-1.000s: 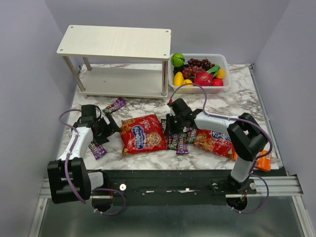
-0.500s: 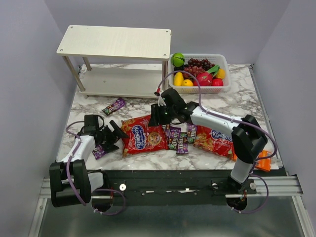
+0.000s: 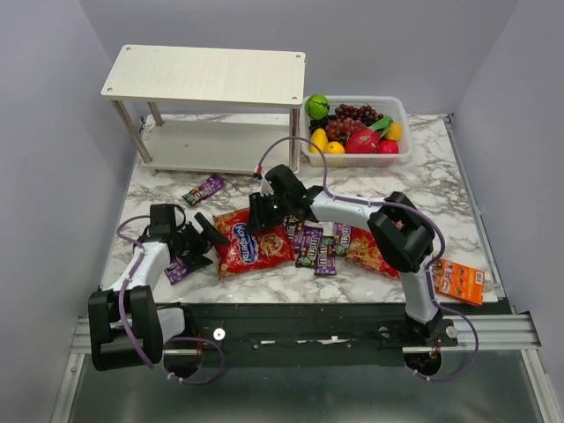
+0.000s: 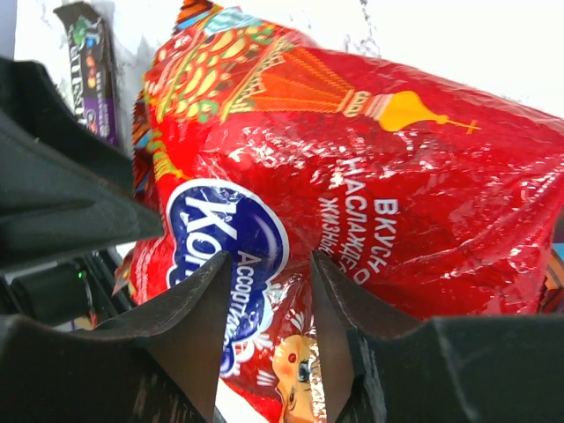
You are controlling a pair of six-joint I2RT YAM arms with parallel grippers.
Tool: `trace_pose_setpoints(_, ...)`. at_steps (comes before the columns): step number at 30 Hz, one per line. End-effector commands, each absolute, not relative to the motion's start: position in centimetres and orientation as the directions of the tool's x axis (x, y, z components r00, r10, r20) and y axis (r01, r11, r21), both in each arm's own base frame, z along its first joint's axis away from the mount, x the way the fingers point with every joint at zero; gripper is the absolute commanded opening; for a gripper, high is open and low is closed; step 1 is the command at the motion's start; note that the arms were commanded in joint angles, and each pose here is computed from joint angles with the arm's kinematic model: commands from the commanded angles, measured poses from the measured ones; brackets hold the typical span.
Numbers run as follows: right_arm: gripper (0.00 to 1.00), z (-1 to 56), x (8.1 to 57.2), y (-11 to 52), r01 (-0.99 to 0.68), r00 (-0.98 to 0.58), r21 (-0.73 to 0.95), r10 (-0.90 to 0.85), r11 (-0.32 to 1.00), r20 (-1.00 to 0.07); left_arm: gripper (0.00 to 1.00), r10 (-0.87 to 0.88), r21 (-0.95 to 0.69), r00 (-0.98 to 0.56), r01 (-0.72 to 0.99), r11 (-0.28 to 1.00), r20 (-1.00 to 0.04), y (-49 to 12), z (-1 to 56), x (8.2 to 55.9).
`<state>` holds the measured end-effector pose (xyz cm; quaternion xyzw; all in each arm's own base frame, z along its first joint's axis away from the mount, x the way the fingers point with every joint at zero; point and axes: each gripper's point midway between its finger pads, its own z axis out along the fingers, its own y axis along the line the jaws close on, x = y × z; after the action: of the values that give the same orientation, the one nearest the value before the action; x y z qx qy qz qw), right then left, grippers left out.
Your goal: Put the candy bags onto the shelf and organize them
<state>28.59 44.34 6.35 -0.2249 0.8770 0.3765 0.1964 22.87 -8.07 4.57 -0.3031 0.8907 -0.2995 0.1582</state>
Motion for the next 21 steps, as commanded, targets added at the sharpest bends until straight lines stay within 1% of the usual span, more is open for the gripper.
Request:
trace_pose_setpoints(1,0.48,-0.5,27.8,41.2,-0.446,-0.876,0.446,-0.277,0.776,-0.394,0.97,-0.636,-0.647,-0.758,-0.415,0.639,-0.142,-7.9,5.4,23.6)
trace_pose_setpoints(2,0.48,-1.0,27.6,40.6,-0.431,-0.885,0.431,-0.277,0.793,-0.374,0.97,-0.637,-0.654,-0.758,-0.412,0.635,-0.141,-8.0,5.3,23.7)
trace_pose_setpoints(6,0.47,-1.7,27.3,39.7,-0.408,-0.894,0.405,-0.268,0.818,-0.360,0.95,-0.643,-0.671,-0.755,-0.412,0.617,-0.128,-8.3,4.9,23.8)
trace_pose_setpoints(10,0.46,-1.7,27.0,39.7,-0.407,-0.897,0.416,-0.271,0.813,-0.348,0.76,-0.642,-0.691,-0.758,-0.405,0.599,-0.113,-8.7,4.5,24.1)
trace_pose_setpoints(12,0.45,-1.7,26.9,39.8,-0.407,-0.899,0.422,-0.272,0.810,-0.345,0.73,-0.634,-0.710,-0.765,-0.386,0.589,-0.111,-9.1,4.7,24.3)
trace_pose_setpoints(13,0.45,-1.7,26.8,39.8,-0.407,-0.899,0.420,-0.274,0.811,-0.341,0.67,-0.632,-0.711,-0.769,-0.389,0.586,-0.100,-9.2,4.5,24.3)
trace_pose_setpoints(15,0.44,-1.8,26.7,39.6,-0.400,-0.903,0.420,-0.271,0.815,-0.334,0.61,-0.624,-0.717,-0.775,-0.380,0.585,-0.099,-9.3,4.5,24.4)
trace_pose_setpoints(16,0.44,-1.8,26.7,39.5,-0.398,-0.904,0.418,-0.270,0.816,-0.333,0.52,-0.623,-0.715,-0.777,-0.381,0.586,-0.096,-9.3,4.4,24.3)
trace_pose_setpoints(18,0.44,-1.8,26.7,39.3,-0.386,-0.908,0.410,-0.261,0.827,-0.328,0.38,-0.620,-0.707,-0.778,-0.382,0.595,-0.101,-9.2,4.4,24.3)
trace_pose_setpoints(19,0.43,-2.0,26.6,39.1,-0.383,-0.909,0.404,-0.262,0.831,-0.324,0.21,-0.618,-0.698,-0.779,-0.384,0.604,-0.107,-9.0,4.2,24.3)
trace_pose_setpoints(21,0.43,-2.1,26.6,38.9,-0.371,-0.914,0.399,-0.254,0.839,-0.316,0.05,-0.620,-0.675,-0.777,-0.401,0.620,-0.108,-8.6,4.1,24.2)
